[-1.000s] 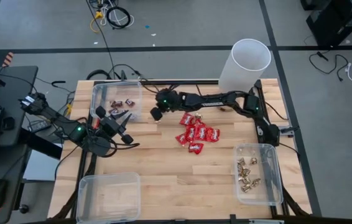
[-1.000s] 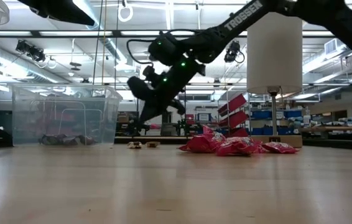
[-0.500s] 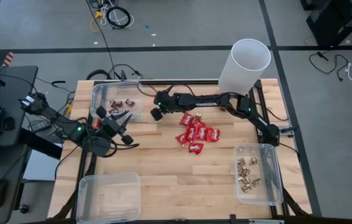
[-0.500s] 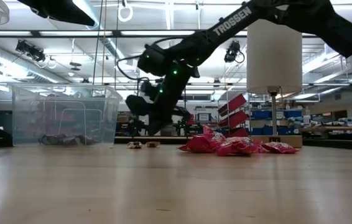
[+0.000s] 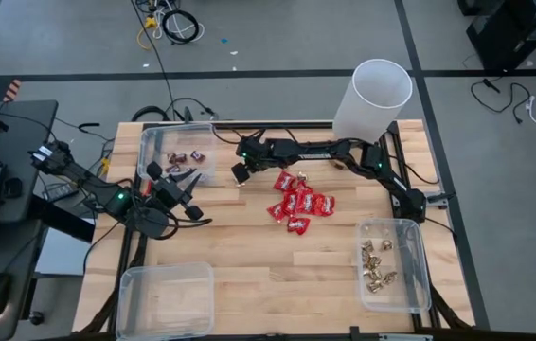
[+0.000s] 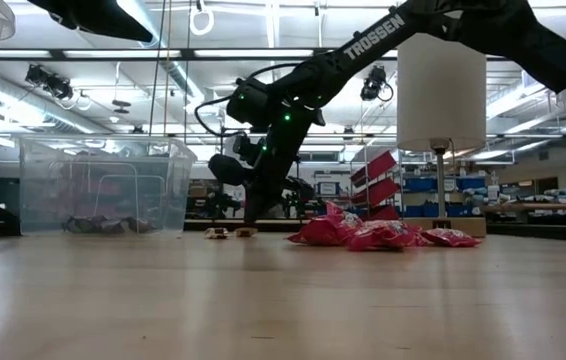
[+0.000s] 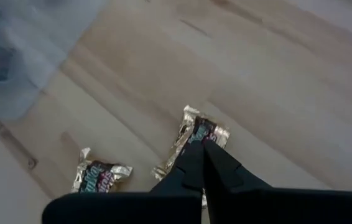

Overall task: Sort candy
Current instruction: Put the gold chocolate into the bottom right transparent bin

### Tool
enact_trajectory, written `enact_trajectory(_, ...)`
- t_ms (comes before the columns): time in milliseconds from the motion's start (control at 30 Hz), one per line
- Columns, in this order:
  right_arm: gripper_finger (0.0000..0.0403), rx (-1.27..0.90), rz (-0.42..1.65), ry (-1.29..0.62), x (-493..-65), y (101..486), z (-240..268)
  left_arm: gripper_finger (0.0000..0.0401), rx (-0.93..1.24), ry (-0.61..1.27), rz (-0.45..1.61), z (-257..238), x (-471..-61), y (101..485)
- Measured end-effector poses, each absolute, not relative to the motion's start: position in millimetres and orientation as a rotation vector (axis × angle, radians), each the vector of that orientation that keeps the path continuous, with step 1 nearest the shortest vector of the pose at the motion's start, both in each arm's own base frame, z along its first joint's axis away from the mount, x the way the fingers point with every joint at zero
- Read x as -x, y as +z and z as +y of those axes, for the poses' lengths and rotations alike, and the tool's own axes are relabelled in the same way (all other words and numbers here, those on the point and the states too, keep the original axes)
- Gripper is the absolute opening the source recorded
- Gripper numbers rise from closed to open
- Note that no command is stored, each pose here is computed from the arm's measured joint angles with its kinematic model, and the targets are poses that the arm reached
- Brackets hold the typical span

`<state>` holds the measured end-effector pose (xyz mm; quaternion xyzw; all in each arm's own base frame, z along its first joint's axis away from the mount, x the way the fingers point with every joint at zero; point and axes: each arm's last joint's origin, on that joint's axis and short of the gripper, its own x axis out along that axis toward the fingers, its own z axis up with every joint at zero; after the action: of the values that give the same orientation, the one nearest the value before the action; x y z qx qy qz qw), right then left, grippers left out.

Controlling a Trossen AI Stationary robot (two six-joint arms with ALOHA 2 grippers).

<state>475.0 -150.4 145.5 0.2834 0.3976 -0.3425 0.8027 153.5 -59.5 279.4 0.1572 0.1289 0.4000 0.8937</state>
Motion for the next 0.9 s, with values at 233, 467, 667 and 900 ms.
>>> enact_trajectory(233,0.0000,-0.663,0.878,-0.710,-470.7,144.4,-158.1,0.0082,-0.326,0.830,0.267,-59.5,-153.5,279.4)
enact_trajectory(467,0.0000,-0.677,0.951,-0.656,-464.6,143.7,-161.2,0.0082,-0.325,0.830,0.266,-59.5,-153.5,279.5)
enact_trajectory(667,0.0000,-0.693,1.027,-0.564,-458.3,148.3,-159.9,0.0082,-0.325,0.830,0.267,-59.5,-153.5,279.4)
enact_trajectory(900,0.0000,-0.677,1.111,-0.521,-452.7,152.7,-149.7,0.0082,-0.323,0.829,0.266,-59.6,-153.5,279.3)
